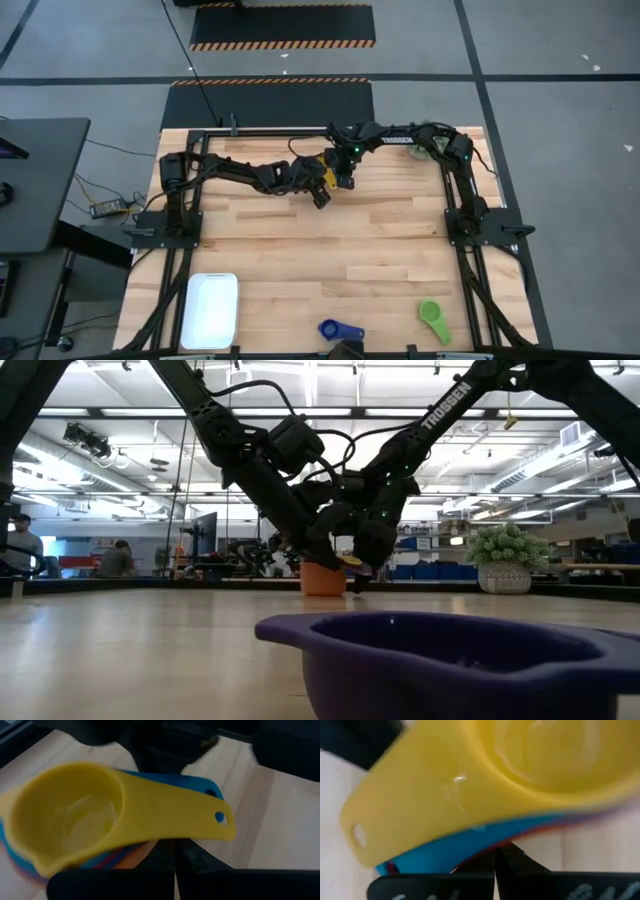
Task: Nest measuring cups in basket
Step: Stack the yellow measuring cup on top of the blue measuring cup
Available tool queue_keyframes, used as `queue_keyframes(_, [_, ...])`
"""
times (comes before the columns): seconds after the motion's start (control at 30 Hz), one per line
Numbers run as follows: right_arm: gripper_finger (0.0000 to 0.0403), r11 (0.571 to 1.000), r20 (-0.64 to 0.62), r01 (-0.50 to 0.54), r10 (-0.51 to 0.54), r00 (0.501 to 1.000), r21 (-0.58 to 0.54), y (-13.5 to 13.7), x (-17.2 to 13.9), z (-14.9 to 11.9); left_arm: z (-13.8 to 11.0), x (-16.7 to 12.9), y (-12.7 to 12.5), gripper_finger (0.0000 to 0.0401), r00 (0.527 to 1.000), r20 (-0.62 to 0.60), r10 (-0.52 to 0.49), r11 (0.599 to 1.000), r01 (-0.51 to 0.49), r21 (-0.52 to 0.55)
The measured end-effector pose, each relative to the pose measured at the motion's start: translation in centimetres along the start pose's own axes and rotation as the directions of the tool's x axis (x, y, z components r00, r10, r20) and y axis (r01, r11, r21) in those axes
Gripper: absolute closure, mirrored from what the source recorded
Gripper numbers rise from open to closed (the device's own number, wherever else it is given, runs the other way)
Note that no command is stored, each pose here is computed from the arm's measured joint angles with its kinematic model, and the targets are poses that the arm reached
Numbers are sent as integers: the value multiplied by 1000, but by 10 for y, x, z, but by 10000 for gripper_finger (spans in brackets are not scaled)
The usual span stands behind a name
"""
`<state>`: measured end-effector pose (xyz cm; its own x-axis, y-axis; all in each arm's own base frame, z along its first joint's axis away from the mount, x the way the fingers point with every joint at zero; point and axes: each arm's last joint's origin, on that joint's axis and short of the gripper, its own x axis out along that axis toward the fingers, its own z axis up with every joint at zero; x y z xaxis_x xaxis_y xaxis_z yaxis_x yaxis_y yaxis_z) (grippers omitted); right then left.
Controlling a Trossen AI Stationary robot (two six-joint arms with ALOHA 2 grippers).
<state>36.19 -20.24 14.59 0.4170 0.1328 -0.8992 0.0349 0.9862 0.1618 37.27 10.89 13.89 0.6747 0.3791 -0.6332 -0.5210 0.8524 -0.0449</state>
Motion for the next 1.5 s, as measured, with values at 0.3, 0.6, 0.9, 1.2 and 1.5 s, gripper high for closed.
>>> queue_keyframes(0.3, [403,1000,25,-14,14,1000,-8,6,2,5,0,0,1,401,1000,0,8,1000,-8,-25])
queue_keyframes(0.6, [403,1000,-17,21,-21,1000,17,0,0,-1,-5,0,0,401,999,-53,11,1000,-12,-26])
queue_keyframes(0.9, [403,998,-90,32,-27,996,53,-3,-5,-8,-13,-4,-2,401,990,-138,0,1000,-3,-25])
queue_keyframes(1.2, [403,1000,-84,30,-29,996,8,14,-7,9,6,-9,-17,401,989,-100,-104,995,104,-9])
queue_keyframes(1.5, [403,999,-88,32,-34,996,-18,20,-5,11,5,-8,-16,401,987,-124,-98,995,98,-5])
